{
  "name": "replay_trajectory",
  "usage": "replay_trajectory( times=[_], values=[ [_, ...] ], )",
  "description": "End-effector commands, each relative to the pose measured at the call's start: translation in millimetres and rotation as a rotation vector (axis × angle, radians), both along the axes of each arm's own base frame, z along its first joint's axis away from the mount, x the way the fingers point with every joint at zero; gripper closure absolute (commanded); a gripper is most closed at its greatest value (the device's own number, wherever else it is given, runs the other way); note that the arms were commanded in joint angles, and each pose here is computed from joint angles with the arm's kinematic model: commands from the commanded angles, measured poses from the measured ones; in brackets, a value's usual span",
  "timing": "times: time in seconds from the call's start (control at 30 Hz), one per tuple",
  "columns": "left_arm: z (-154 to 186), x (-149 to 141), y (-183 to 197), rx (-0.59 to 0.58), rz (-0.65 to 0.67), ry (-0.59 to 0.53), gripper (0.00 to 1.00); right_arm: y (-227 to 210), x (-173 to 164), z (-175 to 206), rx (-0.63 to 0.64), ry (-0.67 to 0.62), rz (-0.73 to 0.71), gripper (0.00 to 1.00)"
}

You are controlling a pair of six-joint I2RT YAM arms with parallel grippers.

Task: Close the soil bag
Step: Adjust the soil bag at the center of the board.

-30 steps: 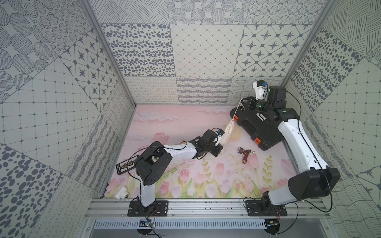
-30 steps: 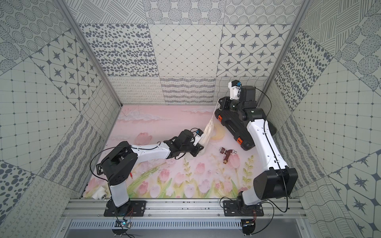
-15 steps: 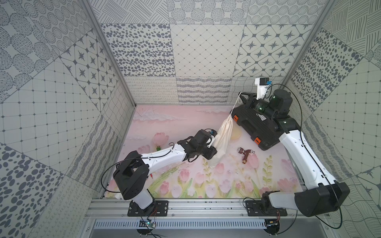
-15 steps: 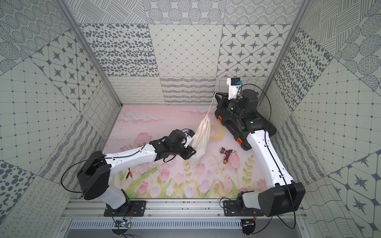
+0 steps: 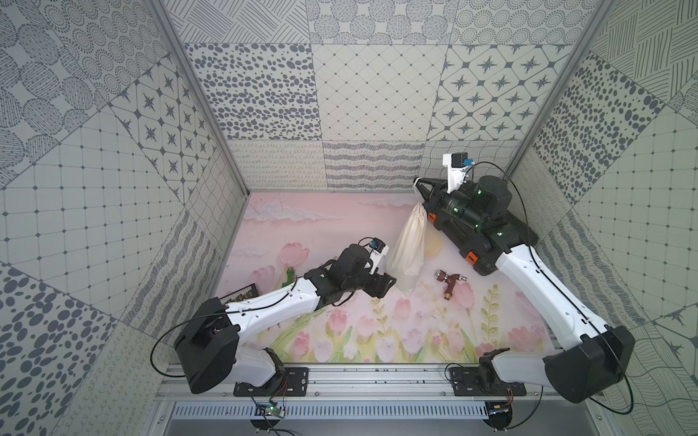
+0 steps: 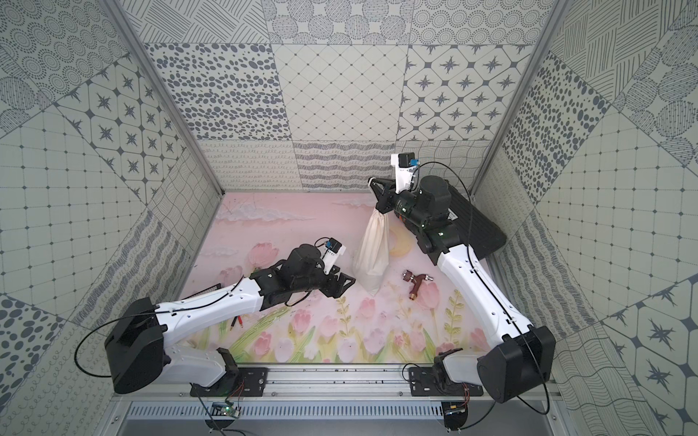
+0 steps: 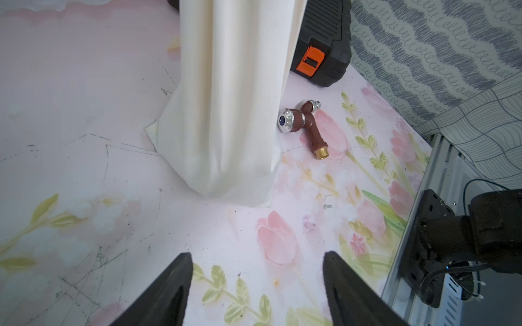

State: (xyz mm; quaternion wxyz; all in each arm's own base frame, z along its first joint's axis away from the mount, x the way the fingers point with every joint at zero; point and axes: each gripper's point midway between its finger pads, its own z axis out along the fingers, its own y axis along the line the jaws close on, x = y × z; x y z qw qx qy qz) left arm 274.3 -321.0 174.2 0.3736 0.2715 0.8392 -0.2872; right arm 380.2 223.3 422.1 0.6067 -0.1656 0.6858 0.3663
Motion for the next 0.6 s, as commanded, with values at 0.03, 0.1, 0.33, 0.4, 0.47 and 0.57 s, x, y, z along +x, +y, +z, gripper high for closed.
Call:
replay_trajectory(
  times=[0.03, 0.1, 0.33, 0.4, 0.47, 0.57],
  values=[
    [48, 37, -15, -0.169, 0.100, -0.181, 0.20, 13, -3, 17, 0.033, -0.078, 0.009, 1.00],
    [54, 48, -22, -0.190, 0.116, -0.213, 0.19, 16, -4, 17, 0.030, -0.080, 0.010, 1.00],
    [50, 83, -61, -0.241, 0.118, -0.245, 0.16, 9, -10, 25, 0.010, -0.104, -0.020, 1.00],
    [37, 90, -67, -0.229, 0.121, -0.234, 0.17, 6, -13, 26, -0.001, -0.112, -0.030, 1.00],
    [23, 94, -73, -0.213, 0.117, -0.215, 0.22, 5, -14, 26, -0.010, -0.114, -0.039, 1.00],
    [19, 99, -71, -0.203, 0.130, -0.223, 0.51, 2, -14, 23, -0.027, -0.114, -0.050, 1.00]
  ],
)
